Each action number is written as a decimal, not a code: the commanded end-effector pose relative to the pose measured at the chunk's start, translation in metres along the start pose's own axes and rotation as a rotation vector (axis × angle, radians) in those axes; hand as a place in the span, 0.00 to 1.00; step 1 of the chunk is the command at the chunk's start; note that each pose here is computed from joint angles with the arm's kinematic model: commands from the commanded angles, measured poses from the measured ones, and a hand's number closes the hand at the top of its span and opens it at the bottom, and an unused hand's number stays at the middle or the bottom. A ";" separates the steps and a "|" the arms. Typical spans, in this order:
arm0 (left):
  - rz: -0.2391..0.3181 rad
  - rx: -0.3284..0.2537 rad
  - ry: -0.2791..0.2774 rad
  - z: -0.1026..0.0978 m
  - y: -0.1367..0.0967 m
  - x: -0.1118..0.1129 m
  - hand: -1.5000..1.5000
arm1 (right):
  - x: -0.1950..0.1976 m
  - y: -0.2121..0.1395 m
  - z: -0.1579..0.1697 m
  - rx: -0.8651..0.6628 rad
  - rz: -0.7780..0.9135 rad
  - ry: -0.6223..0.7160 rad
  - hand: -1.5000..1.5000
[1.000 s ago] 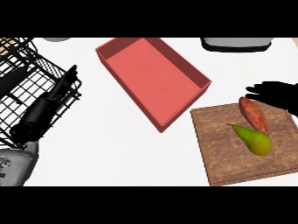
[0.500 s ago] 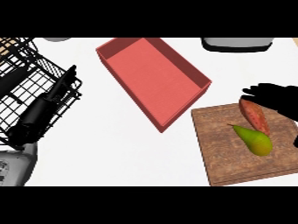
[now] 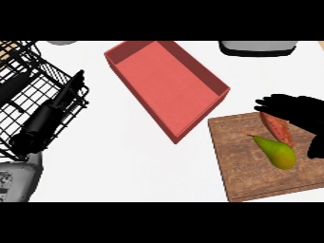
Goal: Pick the sweet potato from the cutting board and place it in the cardboard box
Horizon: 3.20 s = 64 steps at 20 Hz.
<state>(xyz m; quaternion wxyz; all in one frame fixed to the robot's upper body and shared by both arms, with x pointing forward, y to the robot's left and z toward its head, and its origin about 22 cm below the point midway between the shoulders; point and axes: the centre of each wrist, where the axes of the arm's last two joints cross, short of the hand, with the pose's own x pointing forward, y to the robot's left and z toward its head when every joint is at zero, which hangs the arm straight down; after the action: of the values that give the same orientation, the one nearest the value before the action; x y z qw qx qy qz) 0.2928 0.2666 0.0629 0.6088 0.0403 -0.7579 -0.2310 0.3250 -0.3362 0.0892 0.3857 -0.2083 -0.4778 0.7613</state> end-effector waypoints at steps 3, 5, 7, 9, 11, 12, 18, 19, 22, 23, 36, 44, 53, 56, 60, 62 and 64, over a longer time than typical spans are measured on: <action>-0.021 -0.004 -0.005 0.000 -0.004 -0.008 0.50 | -0.017 0.009 -0.016 0.031 0.035 0.047 0.00; -0.003 0.003 -0.005 -0.006 -0.009 0.011 0.50 | -0.022 0.019 -0.016 0.022 0.044 0.071 0.00; 0.009 0.010 0.010 0.000 -0.005 -0.012 0.50 | -0.018 0.009 -0.025 0.004 0.037 0.072 0.00; -0.006 -0.011 0.002 0.012 -0.008 0.019 0.50 | -0.029 0.004 -0.020 0.030 0.019 0.063 0.00; -0.007 0.008 0.004 -0.003 0.007 0.001 0.50 | -0.015 0.020 -0.025 0.034 0.008 0.058 0.00; 0.018 -0.012 0.009 0.000 0.008 -0.005 0.50 | -0.015 0.045 -0.038 0.049 0.002 0.048 0.00; 0.001 0.025 0.004 -0.004 0.014 0.004 0.50 | -0.014 0.039 -0.037 -0.027 0.079 -0.101 1.00; 0.002 0.016 0.007 -0.007 0.000 -0.004 0.50 | -0.022 0.033 -0.046 -0.057 0.082 -0.103 1.00; 0.003 -0.001 0.011 -0.001 0.006 -0.012 0.50 | -0.019 0.046 -0.046 -0.123 0.091 -0.124 1.00; 0.005 0.003 -0.006 0.003 0.011 0.007 0.50 | -0.025 0.045 -0.037 -0.150 0.099 -0.124 1.00; 0.004 -0.087 -0.060 -0.013 -0.012 0.012 0.50 | 0.144 -0.039 -0.174 -0.425 -0.128 -0.040 1.00; 0.026 -0.156 -0.079 -0.031 -0.027 0.020 0.50 | 0.199 -0.140 -0.175 -0.641 -0.031 0.183 1.00; 0.006 -0.149 -0.087 -0.044 -0.030 0.030 0.50 | 0.218 -0.216 -0.163 -0.958 -0.336 0.581 1.00; 0.000 -0.132 -0.088 -0.046 -0.029 0.029 0.50 | 0.233 -0.234 -0.167 -0.996 -0.359 0.698 1.00; 0.010 -0.104 -0.065 -0.041 -0.026 0.021 0.50 | 0.240 -0.251 -0.174 -1.045 -0.425 0.793 1.00; 0.007 -0.100 -0.068 -0.043 -0.012 0.024 0.50 | 0.243 -0.255 -0.181 -1.021 -0.421 0.838 1.00; 0.017 -0.073 -0.048 -0.034 -0.028 0.015 0.50 | 0.230 -0.253 -0.189 -1.002 -0.405 0.851 1.00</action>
<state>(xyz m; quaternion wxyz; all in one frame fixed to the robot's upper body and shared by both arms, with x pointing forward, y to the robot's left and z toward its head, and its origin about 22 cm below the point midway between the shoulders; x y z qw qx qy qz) 0.3191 0.2249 0.0775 0.5868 -0.0036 -0.7639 -0.2683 0.3991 0.0111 0.2387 0.5142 -0.5323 -0.6299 0.2356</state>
